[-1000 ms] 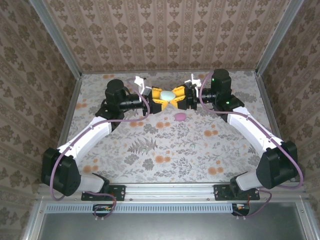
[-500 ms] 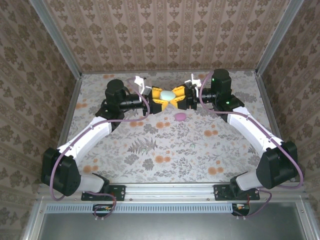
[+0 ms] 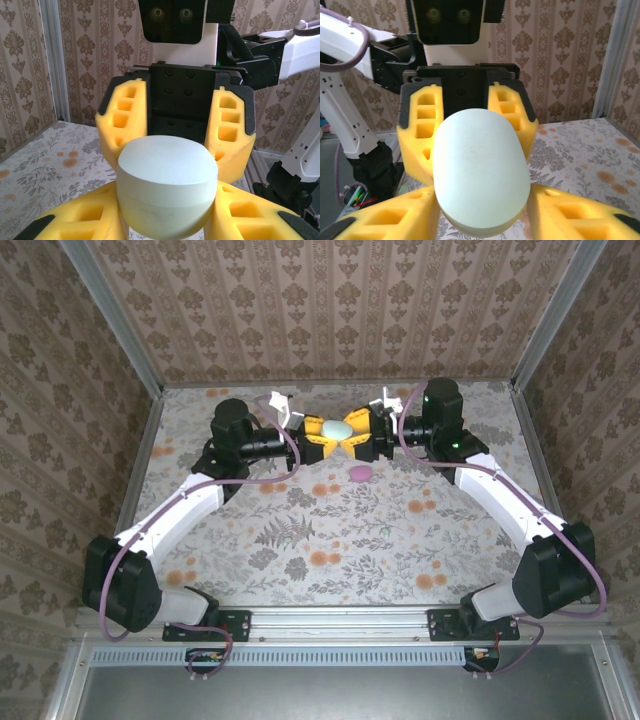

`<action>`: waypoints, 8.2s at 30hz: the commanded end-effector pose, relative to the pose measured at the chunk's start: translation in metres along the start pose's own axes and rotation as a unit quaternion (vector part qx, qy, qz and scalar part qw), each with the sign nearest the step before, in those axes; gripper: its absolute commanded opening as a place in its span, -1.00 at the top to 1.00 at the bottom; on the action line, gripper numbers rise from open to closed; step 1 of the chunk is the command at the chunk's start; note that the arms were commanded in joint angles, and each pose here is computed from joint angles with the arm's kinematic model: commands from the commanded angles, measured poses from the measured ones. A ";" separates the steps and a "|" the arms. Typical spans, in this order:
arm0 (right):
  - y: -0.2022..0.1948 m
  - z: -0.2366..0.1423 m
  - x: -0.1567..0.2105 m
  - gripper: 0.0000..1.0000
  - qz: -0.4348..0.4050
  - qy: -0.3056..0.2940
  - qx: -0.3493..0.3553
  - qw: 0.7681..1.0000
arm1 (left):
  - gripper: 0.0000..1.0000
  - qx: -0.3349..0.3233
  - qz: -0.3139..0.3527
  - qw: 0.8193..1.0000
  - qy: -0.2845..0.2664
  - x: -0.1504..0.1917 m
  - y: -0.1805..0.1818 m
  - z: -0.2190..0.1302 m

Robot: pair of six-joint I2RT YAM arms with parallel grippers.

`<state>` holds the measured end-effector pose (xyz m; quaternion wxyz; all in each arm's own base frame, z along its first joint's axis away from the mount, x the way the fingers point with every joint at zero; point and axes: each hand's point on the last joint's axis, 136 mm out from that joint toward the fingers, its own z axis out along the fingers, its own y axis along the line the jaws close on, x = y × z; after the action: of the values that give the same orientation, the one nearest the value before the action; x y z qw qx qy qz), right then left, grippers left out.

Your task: Insert wireless bluetooth earbuds into charging case

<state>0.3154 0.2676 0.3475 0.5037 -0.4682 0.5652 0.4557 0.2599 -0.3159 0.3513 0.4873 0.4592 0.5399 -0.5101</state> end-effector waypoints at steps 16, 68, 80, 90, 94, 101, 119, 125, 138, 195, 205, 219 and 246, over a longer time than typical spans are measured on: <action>-0.018 -0.022 -0.012 -0.36 0.303 -0.003 0.127 0.945 | 0.37 -0.095 0.070 0.989 -0.093 -0.008 0.027 -0.002; -0.044 -0.023 -0.056 -0.39 0.378 -0.044 0.148 0.913 | 0.36 -0.062 0.080 0.992 -0.080 -0.004 0.010 0.005; -0.054 -0.104 0.004 -0.20 0.398 -0.013 0.337 0.853 | 0.36 -0.085 0.077 0.990 -0.085 -0.003 0.016 -0.001; -0.023 -0.133 0.220 0.25 0.596 0.238 0.414 0.646 | 0.36 -0.105 0.081 0.987 -0.089 -0.006 0.017 -0.008; 0.001 -0.119 0.265 0.27 0.610 0.303 0.387 0.621 | 0.36 -0.108 0.081 0.987 -0.088 -0.005 0.018 -0.009; 0.029 -0.103 0.306 0.10 0.642 0.357 0.353 0.580 | 0.36 -0.109 0.080 0.987 -0.084 -0.005 0.019 -0.009; 0.054 -0.076 0.342 0.03 0.663 0.365 0.346 0.554 | 0.36 -0.108 0.078 0.988 -0.081 -0.004 0.020 -0.008; 0.050 -0.056 0.330 0.03 0.673 0.335 0.320 0.577 | 0.36 -0.111 0.078 0.987 -0.080 -0.003 0.021 -0.009; 0.049 -0.050 0.307 0.05 0.669 0.314 0.306 0.600 | 0.36 -0.111 0.075 0.988 -0.076 -0.001 0.021 -0.009; 0.025 -0.057 0.339 0.41 0.595 0.408 0.349 0.598 | 0.36 -0.113 0.072 0.988 -0.074 -0.004 0.023 -0.008; 0.022 -0.054 0.344 0.42 0.589 0.419 0.350 0.596 | 0.36 -0.115 0.071 0.988 -0.073 -0.004 0.024 -0.008; 0.012 -0.053 0.326 0.57 0.568 0.407 0.370 0.612 | 0.36 -0.122 0.066 0.988 -0.064 0.004 0.028 -0.008; -0.030 -0.066 0.080 0.57 0.428 0.214 0.419 0.772 | 0.39 -0.116 0.044 0.992 -0.005 0.062 0.046 0.014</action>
<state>0.3344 0.1975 0.2501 0.2515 0.0007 0.9398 0.2315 0.3033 -0.3243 0.2823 0.5571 0.4050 0.5850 -0.4282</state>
